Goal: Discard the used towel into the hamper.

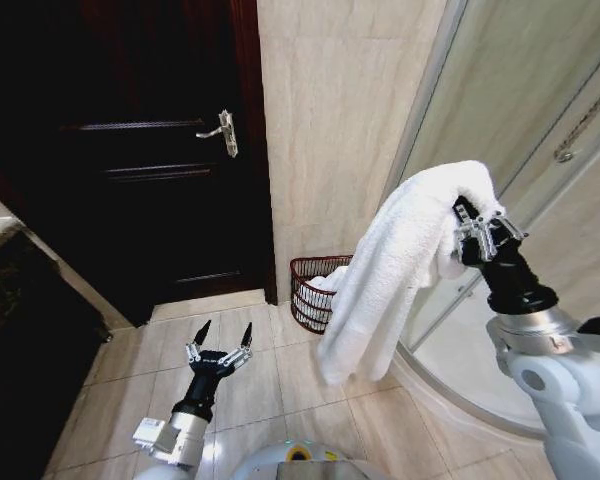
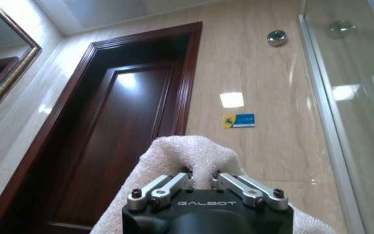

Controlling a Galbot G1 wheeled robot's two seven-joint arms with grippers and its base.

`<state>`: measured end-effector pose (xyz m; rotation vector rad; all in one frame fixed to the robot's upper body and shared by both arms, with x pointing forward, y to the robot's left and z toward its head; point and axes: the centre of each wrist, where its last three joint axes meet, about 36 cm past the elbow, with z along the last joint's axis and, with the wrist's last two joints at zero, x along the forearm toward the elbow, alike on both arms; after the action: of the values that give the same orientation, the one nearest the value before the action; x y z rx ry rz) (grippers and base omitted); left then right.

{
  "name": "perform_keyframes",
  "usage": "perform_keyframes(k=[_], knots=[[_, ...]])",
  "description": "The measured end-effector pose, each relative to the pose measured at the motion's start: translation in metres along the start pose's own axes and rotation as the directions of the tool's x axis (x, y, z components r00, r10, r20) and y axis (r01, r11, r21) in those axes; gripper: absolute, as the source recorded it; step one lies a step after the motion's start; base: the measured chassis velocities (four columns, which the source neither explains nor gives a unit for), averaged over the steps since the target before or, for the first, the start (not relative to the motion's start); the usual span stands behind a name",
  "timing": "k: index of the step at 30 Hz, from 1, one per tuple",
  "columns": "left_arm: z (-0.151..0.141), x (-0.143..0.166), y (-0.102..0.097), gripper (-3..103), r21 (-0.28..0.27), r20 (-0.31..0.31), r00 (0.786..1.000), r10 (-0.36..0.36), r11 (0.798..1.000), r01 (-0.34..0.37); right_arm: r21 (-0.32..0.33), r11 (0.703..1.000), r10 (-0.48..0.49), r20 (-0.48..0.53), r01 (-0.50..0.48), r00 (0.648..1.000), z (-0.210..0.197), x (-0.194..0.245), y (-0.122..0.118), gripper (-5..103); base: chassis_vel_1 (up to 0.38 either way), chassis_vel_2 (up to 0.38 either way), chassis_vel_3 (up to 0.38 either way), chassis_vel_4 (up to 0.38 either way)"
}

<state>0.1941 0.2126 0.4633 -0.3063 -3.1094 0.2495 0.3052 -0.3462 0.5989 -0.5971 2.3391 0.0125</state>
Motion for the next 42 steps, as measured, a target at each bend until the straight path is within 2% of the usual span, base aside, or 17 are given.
perform_keyframes(k=[42], knots=[[0.0,0.0,0.0,100,0.0,0.0,1.0,0.0,1.0,0.0,0.009,1.0,-0.009,-0.004,0.009,1.0,0.0025,0.0078,0.0072,8,0.0,0.0,0.0,0.0]])
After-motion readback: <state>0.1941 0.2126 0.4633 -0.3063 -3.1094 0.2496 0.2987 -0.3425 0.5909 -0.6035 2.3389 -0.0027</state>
